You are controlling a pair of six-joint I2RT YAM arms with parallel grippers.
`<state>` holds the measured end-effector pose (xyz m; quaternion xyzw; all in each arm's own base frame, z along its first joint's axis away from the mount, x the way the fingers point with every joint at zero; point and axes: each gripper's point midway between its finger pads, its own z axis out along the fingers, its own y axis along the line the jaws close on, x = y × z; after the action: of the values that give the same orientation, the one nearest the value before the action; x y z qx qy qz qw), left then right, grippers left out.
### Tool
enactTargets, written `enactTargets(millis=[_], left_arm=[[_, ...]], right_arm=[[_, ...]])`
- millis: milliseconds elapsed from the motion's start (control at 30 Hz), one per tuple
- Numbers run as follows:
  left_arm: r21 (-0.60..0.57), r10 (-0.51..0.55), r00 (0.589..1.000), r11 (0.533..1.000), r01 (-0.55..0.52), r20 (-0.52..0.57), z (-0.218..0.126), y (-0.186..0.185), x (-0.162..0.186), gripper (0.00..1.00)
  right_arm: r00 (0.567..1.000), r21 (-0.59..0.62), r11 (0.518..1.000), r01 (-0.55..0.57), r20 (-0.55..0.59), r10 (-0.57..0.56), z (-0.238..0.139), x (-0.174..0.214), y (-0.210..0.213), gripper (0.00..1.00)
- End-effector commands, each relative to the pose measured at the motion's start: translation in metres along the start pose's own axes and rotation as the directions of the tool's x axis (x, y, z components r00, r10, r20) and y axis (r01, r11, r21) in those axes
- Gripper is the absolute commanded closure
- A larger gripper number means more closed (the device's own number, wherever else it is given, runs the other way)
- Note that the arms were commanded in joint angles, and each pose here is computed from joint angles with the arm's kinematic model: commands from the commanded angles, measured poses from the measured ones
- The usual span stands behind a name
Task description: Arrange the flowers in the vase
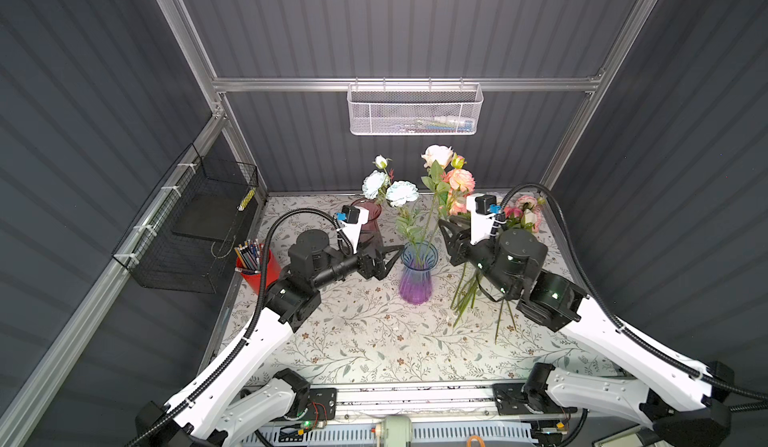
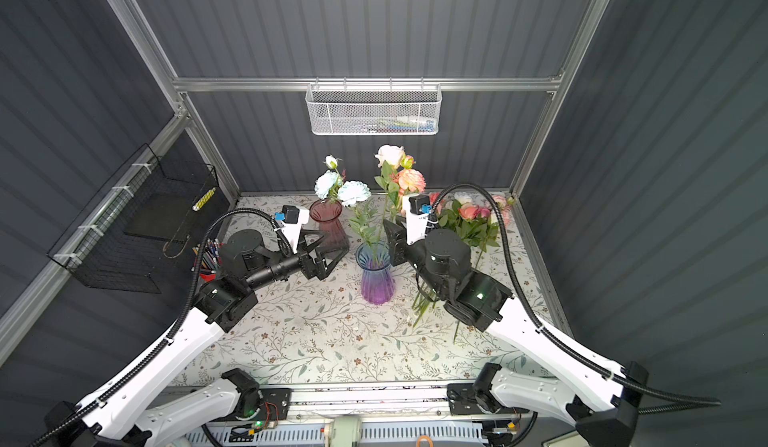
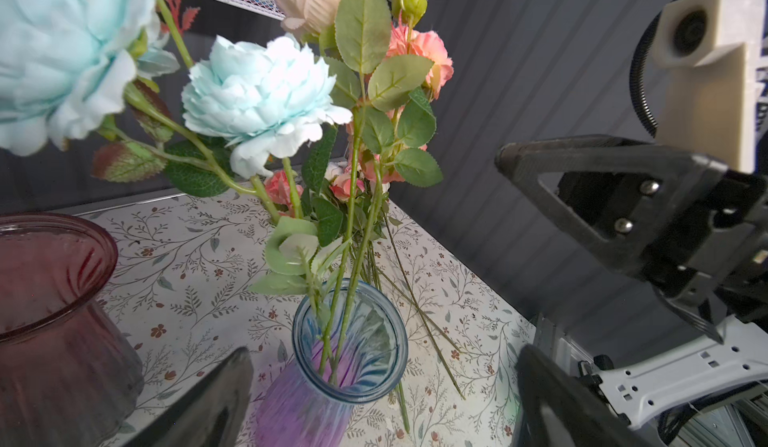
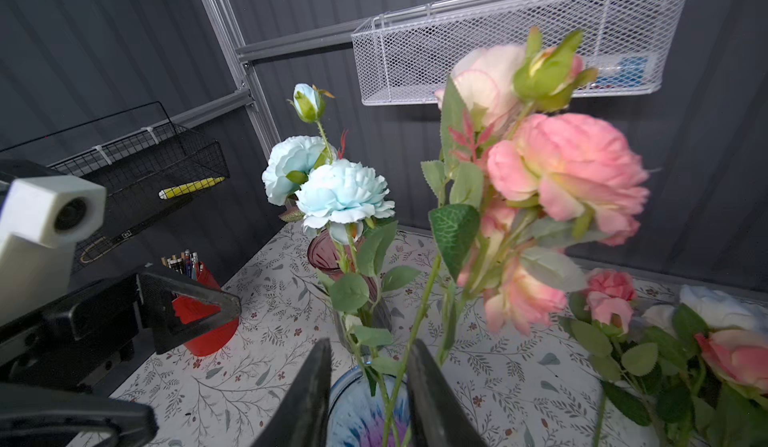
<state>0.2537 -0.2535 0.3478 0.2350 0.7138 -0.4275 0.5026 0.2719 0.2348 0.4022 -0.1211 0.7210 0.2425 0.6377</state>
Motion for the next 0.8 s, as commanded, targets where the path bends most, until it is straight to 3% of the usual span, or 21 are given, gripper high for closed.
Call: enactTargets(millis=[0,233,400,533,767], left_arm=[[0.065,0.0,1.0,0.998,0.0,-0.003,0.002,-0.011,-0.003,0.01],[0.205,0.005,0.996,0.979,0.013,-0.087,0.014,-0.038,0.013,0.06],[0.304,0.042,0.977,0.952,0.023,-0.207,0.027,-0.066,0.04,0.09],[0.361,0.051,0.97,0.932,0.04,-0.238,0.028,-0.081,0.048,0.09],[0.392,0.042,0.969,0.918,0.059,-0.243,0.026,-0.088,0.048,0.08]], right_arm=[[1.0,0.041,0.999,0.013,-0.012,-0.012,-0.014,0.003,-0.012,0.69],[1.0,0.198,0.98,0.01,-0.031,-0.004,-0.041,0.014,-0.065,0.72],[0.989,0.371,0.928,-0.03,-0.125,0.082,-0.04,0.055,-0.135,0.71],[0.943,0.485,0.874,0.005,-0.293,0.157,-0.024,0.099,-0.174,0.71],[0.831,0.555,0.831,-0.04,-0.444,0.336,0.016,0.16,-0.221,0.68]])
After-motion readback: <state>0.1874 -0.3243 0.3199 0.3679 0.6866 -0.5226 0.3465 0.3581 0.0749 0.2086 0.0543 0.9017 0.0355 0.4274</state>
